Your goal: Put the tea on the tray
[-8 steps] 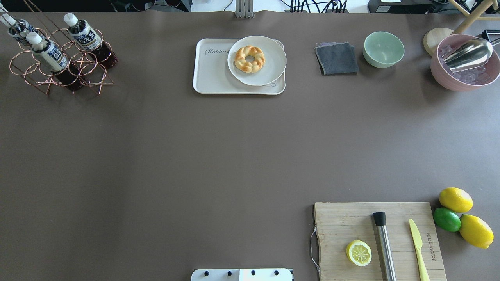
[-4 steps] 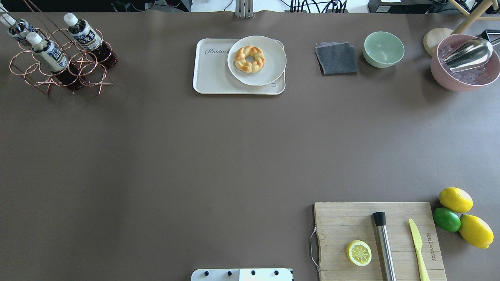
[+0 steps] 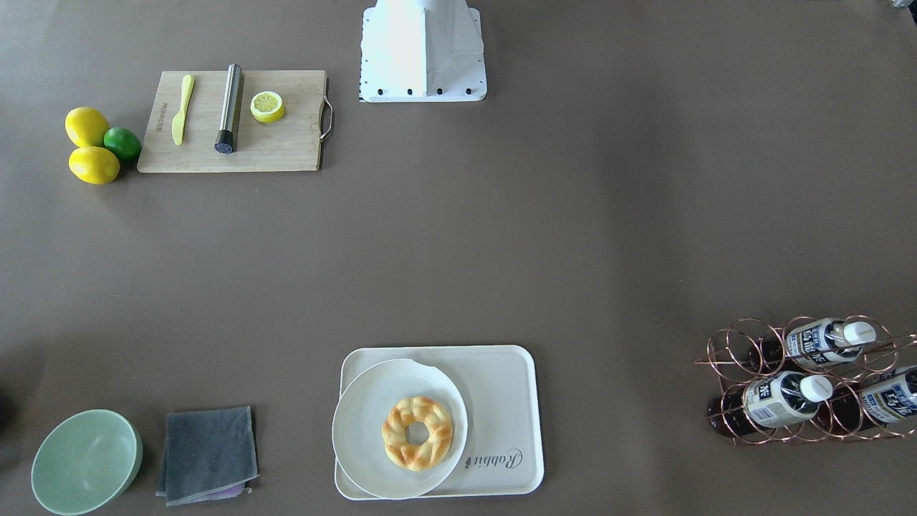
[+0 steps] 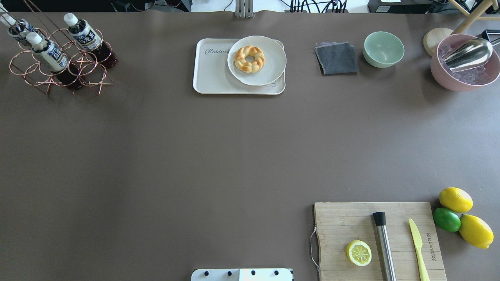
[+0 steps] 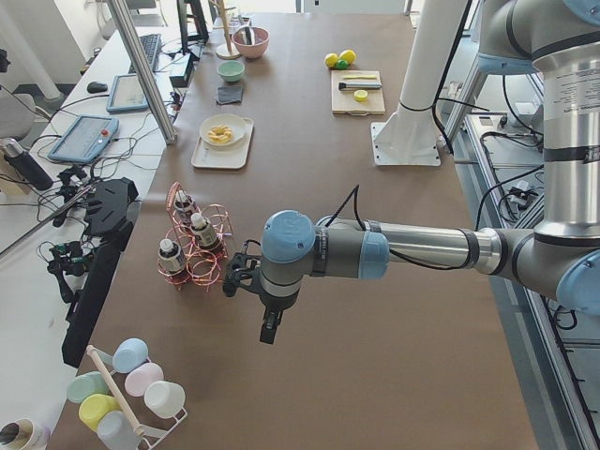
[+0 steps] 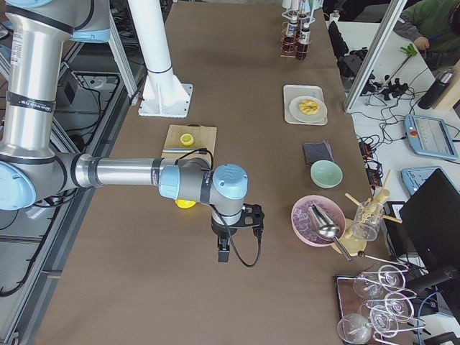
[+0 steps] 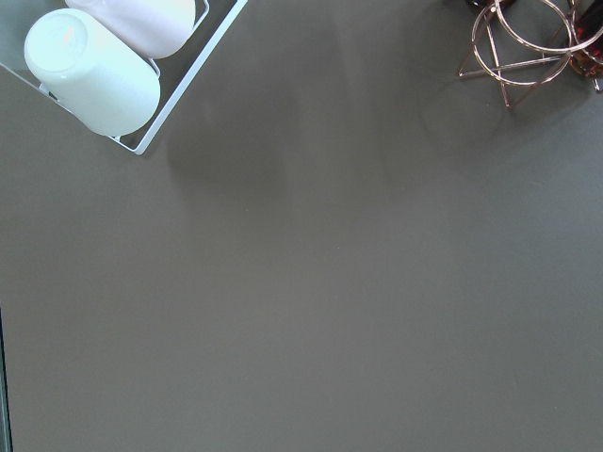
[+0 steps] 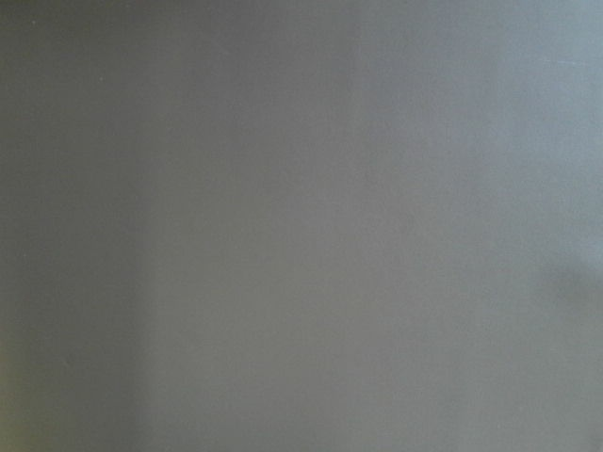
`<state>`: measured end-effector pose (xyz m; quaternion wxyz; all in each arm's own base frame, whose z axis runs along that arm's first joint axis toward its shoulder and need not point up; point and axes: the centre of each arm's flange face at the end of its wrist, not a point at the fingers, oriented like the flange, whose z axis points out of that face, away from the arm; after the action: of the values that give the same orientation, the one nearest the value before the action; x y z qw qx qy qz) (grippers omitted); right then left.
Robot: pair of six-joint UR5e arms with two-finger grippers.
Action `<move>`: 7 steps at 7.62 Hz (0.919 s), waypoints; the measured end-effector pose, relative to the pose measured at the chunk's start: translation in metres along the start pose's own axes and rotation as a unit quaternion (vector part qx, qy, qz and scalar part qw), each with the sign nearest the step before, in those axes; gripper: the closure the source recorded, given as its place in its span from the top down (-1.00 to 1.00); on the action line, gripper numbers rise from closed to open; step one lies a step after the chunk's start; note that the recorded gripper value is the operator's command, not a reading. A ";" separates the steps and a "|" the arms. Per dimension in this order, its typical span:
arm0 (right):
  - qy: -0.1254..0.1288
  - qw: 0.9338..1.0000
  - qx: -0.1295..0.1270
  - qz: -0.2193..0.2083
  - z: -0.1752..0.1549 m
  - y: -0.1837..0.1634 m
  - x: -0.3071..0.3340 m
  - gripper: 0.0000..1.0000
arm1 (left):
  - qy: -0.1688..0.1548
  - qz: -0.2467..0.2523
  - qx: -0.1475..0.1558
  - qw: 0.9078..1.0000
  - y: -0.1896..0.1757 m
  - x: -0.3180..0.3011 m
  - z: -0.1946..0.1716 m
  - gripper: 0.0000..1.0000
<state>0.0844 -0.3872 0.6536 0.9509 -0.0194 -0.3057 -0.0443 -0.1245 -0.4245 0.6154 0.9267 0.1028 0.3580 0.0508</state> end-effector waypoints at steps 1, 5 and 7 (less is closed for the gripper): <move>0.001 1.000 0.000 0.001 0.000 0.001 0.001 1.00 | 0.001 0.000 0.000 1.000 0.002 0.000 0.000 0.95; -0.007 1.000 0.006 -0.014 -0.002 0.000 -0.001 1.00 | -0.001 0.018 0.021 1.000 -0.001 0.006 -0.008 0.98; -0.020 0.998 0.025 -0.060 -0.006 -0.004 -0.005 0.99 | 0.009 0.031 0.041 0.999 -0.005 0.013 -0.017 0.98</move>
<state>0.0835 -0.3911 0.6459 0.9403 0.0216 -0.3267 -0.0933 -0.1258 -0.4248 0.5932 0.9164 0.1509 0.3649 0.0659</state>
